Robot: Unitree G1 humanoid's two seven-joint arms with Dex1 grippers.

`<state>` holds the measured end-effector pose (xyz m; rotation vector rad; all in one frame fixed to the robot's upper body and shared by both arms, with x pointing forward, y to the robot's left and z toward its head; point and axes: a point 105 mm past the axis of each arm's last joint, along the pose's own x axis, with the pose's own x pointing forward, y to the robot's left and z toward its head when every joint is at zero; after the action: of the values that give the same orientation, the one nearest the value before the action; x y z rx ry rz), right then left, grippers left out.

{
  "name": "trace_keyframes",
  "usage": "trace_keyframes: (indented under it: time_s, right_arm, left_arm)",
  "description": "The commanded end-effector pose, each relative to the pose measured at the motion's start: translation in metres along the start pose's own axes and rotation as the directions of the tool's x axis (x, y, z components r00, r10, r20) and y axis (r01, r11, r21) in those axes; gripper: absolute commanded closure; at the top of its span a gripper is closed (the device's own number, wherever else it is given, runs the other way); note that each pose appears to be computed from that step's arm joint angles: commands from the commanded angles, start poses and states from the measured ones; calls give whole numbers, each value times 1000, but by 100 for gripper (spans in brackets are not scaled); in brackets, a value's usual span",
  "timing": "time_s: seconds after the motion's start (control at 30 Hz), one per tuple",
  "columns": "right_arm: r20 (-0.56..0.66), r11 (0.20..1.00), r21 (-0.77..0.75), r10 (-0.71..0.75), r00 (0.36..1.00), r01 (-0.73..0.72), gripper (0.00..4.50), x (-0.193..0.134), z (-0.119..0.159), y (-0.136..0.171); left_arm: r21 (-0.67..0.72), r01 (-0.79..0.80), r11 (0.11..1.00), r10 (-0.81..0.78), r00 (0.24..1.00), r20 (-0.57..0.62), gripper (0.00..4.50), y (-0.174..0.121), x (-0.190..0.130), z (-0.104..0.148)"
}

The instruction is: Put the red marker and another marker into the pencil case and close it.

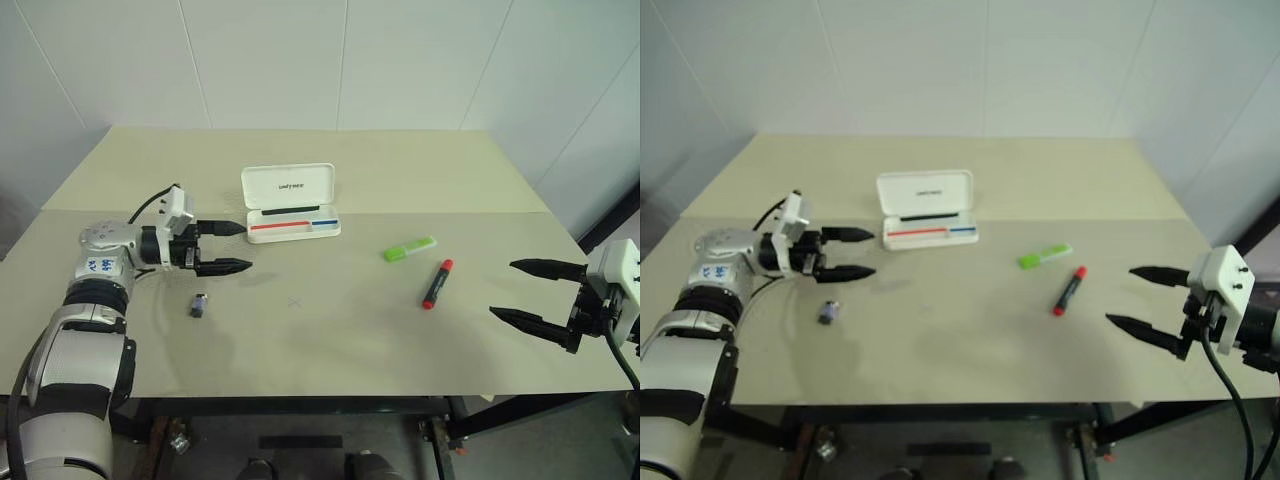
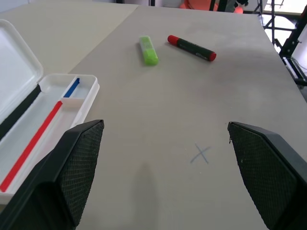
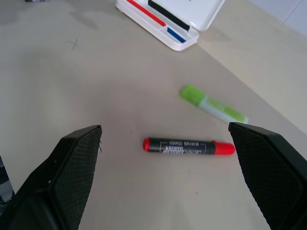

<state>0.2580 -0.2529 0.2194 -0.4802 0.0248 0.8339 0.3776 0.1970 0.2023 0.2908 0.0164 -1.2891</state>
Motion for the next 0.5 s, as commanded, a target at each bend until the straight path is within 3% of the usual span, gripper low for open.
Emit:
trace_keyframes:
  time_s: [0.03,0.5]
  right_arm:
    - [57,999,-50,-14,998,17,0,0,18,4]
    - [109,998,-59,-24,994,31,0,11,33,17]
  left_arm:
    - [56,105,993,-106,994,11,6,-7,-1,15]
    - [82,38,996,-40,999,21,6,7,18,27]
